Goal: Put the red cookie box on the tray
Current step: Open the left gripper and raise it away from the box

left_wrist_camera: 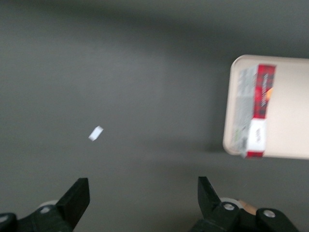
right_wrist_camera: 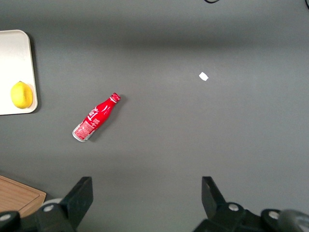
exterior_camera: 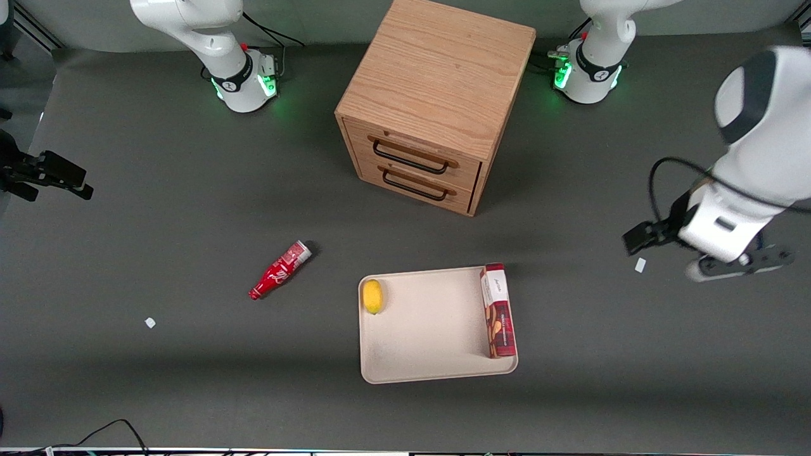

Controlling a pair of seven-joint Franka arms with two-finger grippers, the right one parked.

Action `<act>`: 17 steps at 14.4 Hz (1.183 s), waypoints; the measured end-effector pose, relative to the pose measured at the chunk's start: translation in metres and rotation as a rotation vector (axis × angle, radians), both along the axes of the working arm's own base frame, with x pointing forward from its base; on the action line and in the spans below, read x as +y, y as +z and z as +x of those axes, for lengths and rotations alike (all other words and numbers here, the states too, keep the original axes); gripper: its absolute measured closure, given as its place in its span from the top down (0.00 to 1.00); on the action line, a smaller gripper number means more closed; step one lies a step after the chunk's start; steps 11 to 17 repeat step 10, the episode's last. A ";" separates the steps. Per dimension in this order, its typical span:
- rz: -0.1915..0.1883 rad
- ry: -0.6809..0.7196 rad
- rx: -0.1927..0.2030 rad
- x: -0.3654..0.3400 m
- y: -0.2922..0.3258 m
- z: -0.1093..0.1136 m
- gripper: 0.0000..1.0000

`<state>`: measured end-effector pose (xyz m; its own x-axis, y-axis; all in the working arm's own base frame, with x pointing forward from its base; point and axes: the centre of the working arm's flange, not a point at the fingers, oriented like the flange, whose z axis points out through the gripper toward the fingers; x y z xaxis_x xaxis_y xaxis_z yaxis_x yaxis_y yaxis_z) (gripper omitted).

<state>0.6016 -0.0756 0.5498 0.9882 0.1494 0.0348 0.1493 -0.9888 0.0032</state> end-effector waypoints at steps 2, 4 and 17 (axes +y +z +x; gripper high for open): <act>-0.012 -0.005 0.012 0.025 0.014 -0.021 1.00; -0.006 -0.011 0.016 0.041 0.030 -0.038 1.00; 0.026 -0.036 0.003 0.048 0.065 -0.068 1.00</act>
